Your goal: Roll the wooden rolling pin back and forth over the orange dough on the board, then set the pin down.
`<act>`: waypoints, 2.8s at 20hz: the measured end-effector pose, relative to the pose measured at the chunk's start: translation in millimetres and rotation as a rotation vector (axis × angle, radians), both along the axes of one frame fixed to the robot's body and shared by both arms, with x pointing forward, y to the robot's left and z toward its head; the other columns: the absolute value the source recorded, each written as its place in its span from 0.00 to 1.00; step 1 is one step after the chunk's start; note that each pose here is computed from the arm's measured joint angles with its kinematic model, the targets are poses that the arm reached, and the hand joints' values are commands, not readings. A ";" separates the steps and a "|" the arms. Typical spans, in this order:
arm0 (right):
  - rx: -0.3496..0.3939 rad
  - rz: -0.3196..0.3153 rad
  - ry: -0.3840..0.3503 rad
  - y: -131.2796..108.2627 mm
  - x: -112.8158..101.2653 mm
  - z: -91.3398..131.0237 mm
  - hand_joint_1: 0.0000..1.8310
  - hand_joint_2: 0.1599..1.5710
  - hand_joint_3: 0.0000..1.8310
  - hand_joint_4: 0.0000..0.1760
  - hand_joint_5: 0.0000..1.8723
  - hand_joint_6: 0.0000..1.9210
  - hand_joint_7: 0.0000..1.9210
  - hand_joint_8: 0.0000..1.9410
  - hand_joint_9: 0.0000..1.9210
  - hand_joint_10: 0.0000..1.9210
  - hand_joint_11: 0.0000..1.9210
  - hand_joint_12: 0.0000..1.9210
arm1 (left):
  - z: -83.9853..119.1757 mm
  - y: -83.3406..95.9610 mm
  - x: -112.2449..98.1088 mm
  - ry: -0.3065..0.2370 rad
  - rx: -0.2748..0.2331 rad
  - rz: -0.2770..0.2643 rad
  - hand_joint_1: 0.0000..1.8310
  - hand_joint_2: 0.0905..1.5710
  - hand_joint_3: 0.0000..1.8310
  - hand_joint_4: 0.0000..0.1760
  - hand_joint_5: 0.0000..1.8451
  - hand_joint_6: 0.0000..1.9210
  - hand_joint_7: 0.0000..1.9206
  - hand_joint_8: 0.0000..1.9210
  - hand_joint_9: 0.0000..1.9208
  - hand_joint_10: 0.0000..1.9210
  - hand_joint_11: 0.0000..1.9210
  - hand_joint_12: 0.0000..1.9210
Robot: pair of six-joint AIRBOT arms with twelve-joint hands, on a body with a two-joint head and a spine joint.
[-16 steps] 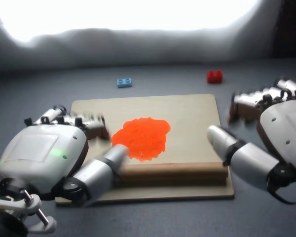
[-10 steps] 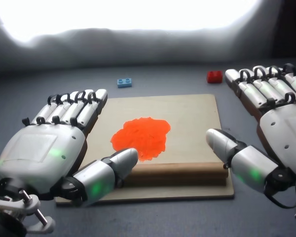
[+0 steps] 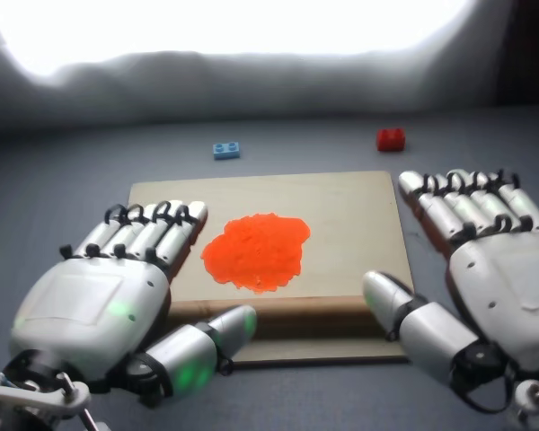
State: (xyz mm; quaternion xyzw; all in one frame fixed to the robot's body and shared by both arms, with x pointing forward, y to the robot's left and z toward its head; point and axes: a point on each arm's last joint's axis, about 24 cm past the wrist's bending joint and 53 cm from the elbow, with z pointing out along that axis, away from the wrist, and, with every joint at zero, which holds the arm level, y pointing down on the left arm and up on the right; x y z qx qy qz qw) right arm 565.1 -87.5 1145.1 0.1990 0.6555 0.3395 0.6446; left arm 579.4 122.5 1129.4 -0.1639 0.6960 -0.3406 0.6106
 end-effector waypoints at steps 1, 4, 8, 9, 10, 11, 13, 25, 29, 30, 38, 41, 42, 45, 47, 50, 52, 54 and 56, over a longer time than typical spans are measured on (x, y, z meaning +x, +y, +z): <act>0.007 0.002 0.005 4.1 -2.2 -2.0 0.00 0.79 0.00 0.00 0.10 0.01 0.10 0.00 0.09 0.01 0.00 0.23 | -4.9 -3.7 1.0 0.006 -0.001 -0.004 0.00 0.80 0.00 0.12 0.00 0.00 0.02 0.00 0.02 0.00 0.00 0.09; 0.020 -0.005 0.007 8.1 -5.3 -3.7 0.00 0.78 0.00 0.00 0.11 0.01 0.11 0.00 0.10 0.01 0.00 0.25 | -10.5 -9.9 1.4 0.013 -0.001 -0.014 0.00 0.81 0.00 0.17 0.00 0.00 0.02 0.00 0.02 0.00 0.00 0.08; 0.036 -0.008 0.048 17.8 -9.7 -18.2 0.00 0.77 0.00 0.00 0.10 0.00 0.12 0.00 0.10 0.01 0.00 0.23 | -17.4 -15.0 3.8 0.016 -0.007 -0.014 0.00 0.78 0.00 0.12 0.00 0.00 0.01 0.00 0.01 0.00 0.00 0.02; 0.036 -0.005 0.043 22.0 -8.1 -20.9 0.00 0.77 0.00 0.00 0.10 0.00 0.12 0.00 0.10 0.01 0.00 0.23 | -19.4 -16.2 3.1 0.019 -0.008 -0.015 0.00 0.78 0.00 0.12 0.00 0.00 0.01 0.00 0.01 0.00 0.00 0.02; 0.032 -0.008 0.035 24.2 -4.3 -23.8 0.00 0.77 0.00 0.00 0.10 0.00 0.12 0.00 0.10 0.01 0.00 0.23 | -20.1 -18.2 2.2 0.021 -0.014 -0.015 0.00 0.78 0.00 0.12 0.00 0.00 0.01 0.00 0.01 0.00 0.00 0.02; 0.028 -0.014 0.031 25.2 -0.4 -27.3 0.00 0.77 0.00 0.00 0.10 0.00 0.12 0.00 0.10 0.01 0.00 0.23 | -19.6 -19.6 1.5 0.018 -0.025 -0.012 0.00 0.78 0.00 0.12 0.00 0.00 0.01 0.00 0.01 0.00 0.00 0.02; 0.023 -0.020 0.027 27.4 4.5 -32.8 0.00 0.77 0.00 0.00 0.10 0.00 0.12 0.00 0.10 0.01 0.00 0.23 | -19.5 -18.9 2.4 0.015 -0.029 -0.008 0.00 0.78 0.00 0.12 0.00 0.00 0.01 0.00 0.01 0.00 0.00 0.02; 0.011 0.010 0.018 53.2 17.1 -55.6 0.00 0.77 0.00 0.00 0.09 0.00 0.10 0.00 0.08 0.00 0.00 0.18 | -36.1 -1.6 -6.1 0.024 -0.034 0.025 0.00 0.79 0.00 0.01 0.00 0.00 0.01 0.00 0.02 0.00 0.00 0.12; 0.011 0.013 0.009 59.4 21.2 -61.0 0.00 0.77 0.00 0.00 0.09 0.00 0.10 0.00 0.08 0.00 0.00 0.17 | -39.5 -7.1 -2.2 -0.006 -0.027 -0.003 0.00 0.79 0.00 0.01 0.00 0.00 0.01 0.00 0.02 0.00 0.00 0.12; 0.011 0.015 0.004 61.4 21.9 -61.5 0.00 0.77 0.00 0.00 0.09 0.00 0.10 0.00 0.08 0.00 0.00 0.17 | -39.7 -8.5 -0.2 -0.015 -0.033 -0.009 0.00 0.79 0.00 0.01 0.00 0.00 0.01 0.00 0.02 0.00 0.00 0.12; 0.053 -0.002 -0.010 68.3 18.8 -65.3 0.00 0.77 0.00 0.00 0.09 0.00 0.09 0.00 0.07 0.00 0.00 0.14 | -54.1 -15.9 3.6 -0.014 -0.040 -0.020 0.00 0.79 0.00 0.00 0.00 0.00 0.01 0.00 0.01 0.00 0.00 0.06; 0.055 -0.007 -0.010 68.4 18.5 -65.7 0.00 0.77 0.00 0.00 0.09 0.00 0.09 0.00 0.07 0.00 0.00 0.14 | -59.8 -11.7 4.4 -0.010 -0.032 -0.009 0.00 0.79 0.00 0.00 0.00 0.00 0.01 0.00 0.01 0.00 0.00 0.06; 0.054 -0.005 -0.012 69.0 18.3 -65.5 0.00 0.78 0.00 0.00 0.09 0.00 0.07 0.00 0.05 0.00 0.00 0.05 | -61.2 -11.2 5.2 -0.010 -0.036 -0.003 0.00 0.78 0.00 0.00 0.00 0.00 0.00 0.00 0.00 0.00 0.00 0.01; 0.055 -0.004 -0.007 71.7 17.5 -67.8 0.00 0.80 0.00 0.00 0.08 0.00 0.06 0.00 0.05 0.00 0.00 0.07 | -66.3 -13.6 3.6 -0.003 -0.041 -0.007 0.00 0.75 0.00 0.00 0.00 0.00 0.00 0.00 0.00 0.00 0.00 0.00; 0.052 -0.006 -0.014 71.8 19.2 -68.2 0.00 0.80 0.00 0.00 0.08 0.00 0.06 0.00 0.05 0.00 0.00 0.07 | -67.1 -13.0 6.0 -0.011 -0.038 -0.004 0.00 0.75 0.00 0.00 0.00 0.00 0.00 0.00 0.00 0.00 0.00 0.00; 0.046 -0.014 -0.017 71.9 22.5 -71.4 0.00 0.81 0.00 0.00 0.08 0.00 0.07 0.00 0.05 0.00 0.00 0.11 | -68.3 -11.1 8.0 -0.011 -0.042 0.003 0.00 0.74 0.00 0.00 0.00 0.00 0.00 0.00 0.00 0.00 0.00 0.00; 0.043 -0.017 -0.019 72.4 24.5 -73.5 0.00 0.82 0.00 0.00 0.08 0.00 0.07 0.00 0.06 0.00 0.00 0.16 | -68.2 -9.7 9.6 -0.015 -0.039 0.006 0.00 0.74 0.00 0.00 0.00 0.00 0.00 0.00 0.00 0.00 0.00 0.00; 0.042 -0.013 -0.015 73.8 24.2 -74.9 0.00 0.82 0.00 0.00 0.08 0.00 0.07 0.00 0.06 0.00 0.00 0.17 | -68.6 -6.6 11.9 -0.018 -0.035 0.014 0.00 0.74 0.00 0.00 0.00 0.00 0.00 0.00 0.00 0.00 0.00 0.00; 0.043 -0.007 -0.010 76.9 23.4 -76.8 0.00 0.82 0.00 0.00 0.08 0.00 0.07 0.00 0.06 0.00 0.00 0.17 | -70.9 -7.2 12.7 -0.017 -0.036 0.018 0.00 0.74 0.00 0.00 0.00 0.00 0.00 0.00 0.00 0.00 0.00 0.00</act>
